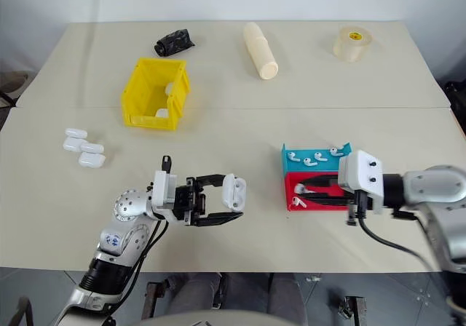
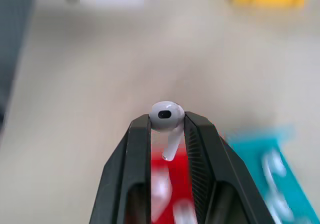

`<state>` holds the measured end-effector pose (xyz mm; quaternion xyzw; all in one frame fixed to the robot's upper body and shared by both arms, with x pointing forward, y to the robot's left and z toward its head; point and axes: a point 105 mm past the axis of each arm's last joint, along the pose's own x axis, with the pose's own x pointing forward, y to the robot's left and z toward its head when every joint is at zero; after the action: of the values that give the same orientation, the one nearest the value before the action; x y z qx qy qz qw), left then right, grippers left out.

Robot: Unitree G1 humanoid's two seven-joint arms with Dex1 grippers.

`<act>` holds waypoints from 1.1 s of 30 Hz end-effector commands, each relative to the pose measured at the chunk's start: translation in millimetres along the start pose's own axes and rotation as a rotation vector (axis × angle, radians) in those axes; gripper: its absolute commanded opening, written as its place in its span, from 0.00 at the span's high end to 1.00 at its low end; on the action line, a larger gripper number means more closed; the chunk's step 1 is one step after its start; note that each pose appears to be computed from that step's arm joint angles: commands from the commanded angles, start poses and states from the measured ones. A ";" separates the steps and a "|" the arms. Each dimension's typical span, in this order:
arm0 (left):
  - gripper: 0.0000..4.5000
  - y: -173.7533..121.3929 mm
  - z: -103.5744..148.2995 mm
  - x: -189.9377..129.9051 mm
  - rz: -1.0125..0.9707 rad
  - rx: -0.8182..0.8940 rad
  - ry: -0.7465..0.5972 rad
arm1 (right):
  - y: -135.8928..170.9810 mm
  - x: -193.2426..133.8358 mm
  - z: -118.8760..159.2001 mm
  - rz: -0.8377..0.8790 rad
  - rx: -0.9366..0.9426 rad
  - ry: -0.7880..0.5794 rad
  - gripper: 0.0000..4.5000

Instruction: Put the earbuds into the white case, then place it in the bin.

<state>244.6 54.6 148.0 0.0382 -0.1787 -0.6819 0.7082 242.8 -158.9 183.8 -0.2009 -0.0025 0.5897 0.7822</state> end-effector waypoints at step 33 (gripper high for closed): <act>0.39 11.4 32.1 8.8 -0.105 -0.065 -0.075 | 15.9 73.0 41.2 -0.083 0.067 -0.587 0.86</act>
<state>253.4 54.8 169.1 -0.0110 -0.1492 -0.7152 0.6827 240.9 -76.1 198.7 0.0055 -0.2134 0.5894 0.7791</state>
